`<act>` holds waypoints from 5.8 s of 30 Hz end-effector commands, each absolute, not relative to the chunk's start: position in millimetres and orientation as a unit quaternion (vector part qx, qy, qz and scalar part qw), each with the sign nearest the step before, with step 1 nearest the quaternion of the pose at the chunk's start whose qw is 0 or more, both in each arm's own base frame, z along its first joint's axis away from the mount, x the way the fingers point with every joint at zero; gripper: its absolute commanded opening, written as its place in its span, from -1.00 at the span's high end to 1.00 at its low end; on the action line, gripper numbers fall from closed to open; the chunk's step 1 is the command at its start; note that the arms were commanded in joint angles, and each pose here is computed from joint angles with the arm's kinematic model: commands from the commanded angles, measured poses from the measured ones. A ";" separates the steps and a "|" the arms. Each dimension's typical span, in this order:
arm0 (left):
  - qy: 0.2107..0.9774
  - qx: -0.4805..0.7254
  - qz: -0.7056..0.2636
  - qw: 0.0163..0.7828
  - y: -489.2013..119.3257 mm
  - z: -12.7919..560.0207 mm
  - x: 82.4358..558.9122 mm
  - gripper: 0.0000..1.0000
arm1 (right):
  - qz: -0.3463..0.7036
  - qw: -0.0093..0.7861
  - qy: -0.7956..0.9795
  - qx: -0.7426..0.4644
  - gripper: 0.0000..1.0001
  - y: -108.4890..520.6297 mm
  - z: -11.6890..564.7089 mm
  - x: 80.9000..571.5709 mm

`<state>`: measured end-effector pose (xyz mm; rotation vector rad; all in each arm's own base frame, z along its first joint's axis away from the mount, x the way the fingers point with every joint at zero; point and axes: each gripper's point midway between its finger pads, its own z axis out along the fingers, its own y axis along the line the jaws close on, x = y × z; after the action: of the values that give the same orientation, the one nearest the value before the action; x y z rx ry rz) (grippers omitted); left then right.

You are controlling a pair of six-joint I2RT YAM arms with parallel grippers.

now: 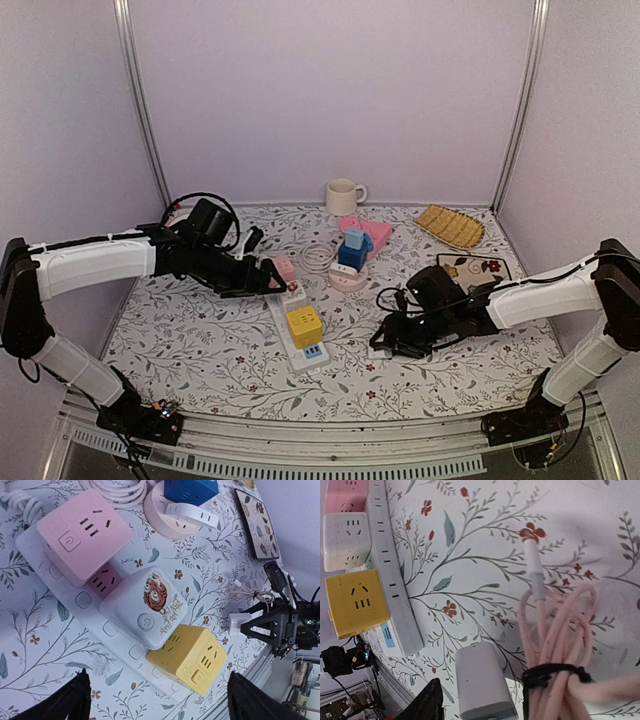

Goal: Pull the plug off the socket

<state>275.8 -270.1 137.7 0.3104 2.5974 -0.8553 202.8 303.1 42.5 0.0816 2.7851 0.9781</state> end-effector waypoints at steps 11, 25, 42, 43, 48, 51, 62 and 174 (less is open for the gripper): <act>0.922 0.107 -0.305 0.215 -257.4 153.0 283.1 -0.90 | 0.184 0.106 0.976 0.040 -0.61 240.1 82.1 192.7; 0.924 0.077 -0.318 0.200 -252.6 142.9 285.8 -0.90 | 0.134 0.190 0.964 -0.128 -0.81 369.8 146.6 227.3; 0.928 0.053 -0.323 0.179 -264.3 110.0 298.1 -0.89 | 0.110 0.181 0.956 -0.201 -0.78 463.2 98.8 231.9; 0.928 0.051 -0.324 0.178 -265.8 107.9 300.2 -0.89 | 0.106 0.181 0.956 -0.204 -0.78 464.0 97.5 231.2; 0.929 0.046 -0.321 0.178 -271.5 101.8 311.4 -0.89 | 0.091 0.178 0.958 -0.206 -0.74 463.7 87.5 227.7; 0.933 0.046 -0.312 0.175 -271.8 95.5 315.5 -0.89 | 0.082 0.181 0.958 -0.206 -0.68 461.7 84.7 227.9; 0.953 0.030 -0.261 0.153 -256.7 63.6 308.3 -0.89 | 0.066 0.193 0.954 -0.220 -0.14 465.5 88.5 231.8; 0.933 0.072 -0.275 0.221 -260.2 154.7 313.7 -0.89 | 0.189 0.217 0.958 0.001 -0.65 270.6 132.2 299.5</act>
<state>309.3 -261.9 156.5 0.2087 2.5796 -0.7423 290.7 252.9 103.1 0.1431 2.7070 0.6262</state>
